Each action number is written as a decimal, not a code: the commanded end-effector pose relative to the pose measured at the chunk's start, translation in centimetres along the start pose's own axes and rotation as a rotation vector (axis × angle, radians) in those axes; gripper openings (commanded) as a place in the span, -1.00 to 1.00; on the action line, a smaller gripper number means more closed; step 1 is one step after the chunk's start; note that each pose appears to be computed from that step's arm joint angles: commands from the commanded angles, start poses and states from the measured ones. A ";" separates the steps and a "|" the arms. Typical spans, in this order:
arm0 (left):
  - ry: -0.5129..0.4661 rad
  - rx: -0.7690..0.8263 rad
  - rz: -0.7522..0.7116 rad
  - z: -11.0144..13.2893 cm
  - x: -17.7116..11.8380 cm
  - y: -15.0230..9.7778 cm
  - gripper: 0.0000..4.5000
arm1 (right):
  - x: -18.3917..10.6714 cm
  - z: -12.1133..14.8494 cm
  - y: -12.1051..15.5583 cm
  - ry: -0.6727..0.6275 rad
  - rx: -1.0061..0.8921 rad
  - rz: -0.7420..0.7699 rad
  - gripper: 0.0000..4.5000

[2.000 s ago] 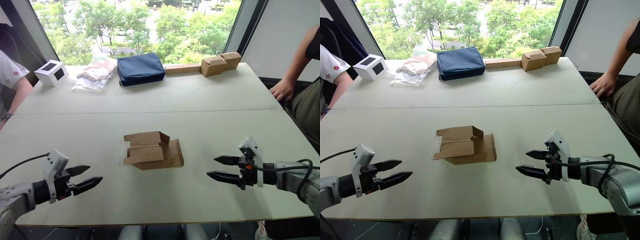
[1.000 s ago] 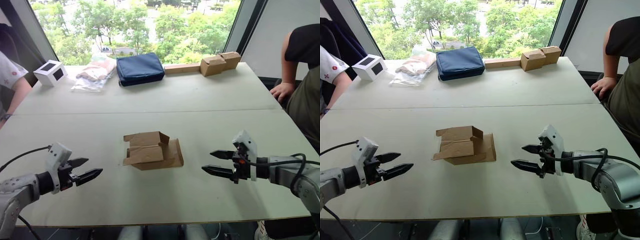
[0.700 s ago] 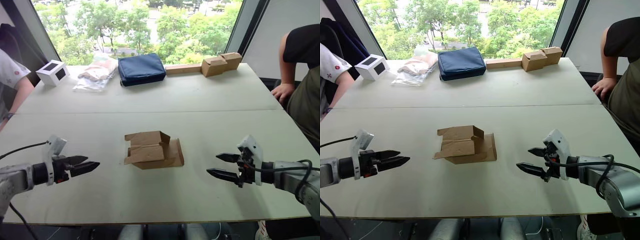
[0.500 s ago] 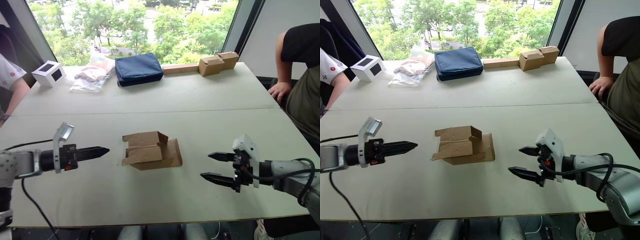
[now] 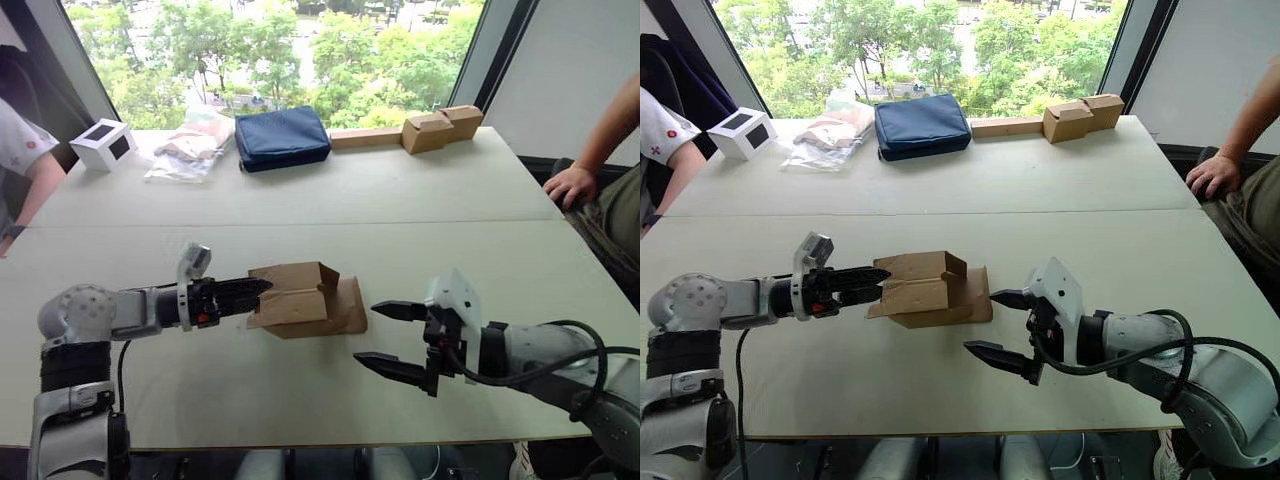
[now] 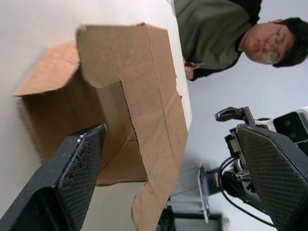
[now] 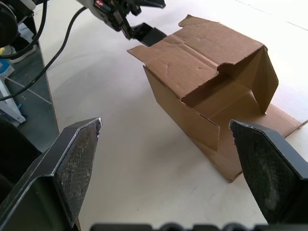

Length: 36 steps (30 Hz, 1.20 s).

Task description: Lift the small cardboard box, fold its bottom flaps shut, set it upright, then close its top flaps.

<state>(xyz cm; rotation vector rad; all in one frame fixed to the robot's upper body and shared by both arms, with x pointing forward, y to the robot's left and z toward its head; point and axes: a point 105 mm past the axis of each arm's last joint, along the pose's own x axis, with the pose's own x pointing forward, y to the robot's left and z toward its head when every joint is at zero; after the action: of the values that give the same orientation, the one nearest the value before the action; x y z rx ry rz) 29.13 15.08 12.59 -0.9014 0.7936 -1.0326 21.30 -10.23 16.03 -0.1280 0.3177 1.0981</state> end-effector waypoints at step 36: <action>-0.020 0.108 -0.100 1.4 1.8 -1.4 -0.97 | -0.7 -0.3 0.3 -0.003 0.010 -0.034 1.00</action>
<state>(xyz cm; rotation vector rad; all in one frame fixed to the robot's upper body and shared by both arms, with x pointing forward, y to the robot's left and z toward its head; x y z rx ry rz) 30.56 12.81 12.58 -0.8956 0.7538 -1.1008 21.04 -11.06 15.05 -0.1200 0.3686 1.0480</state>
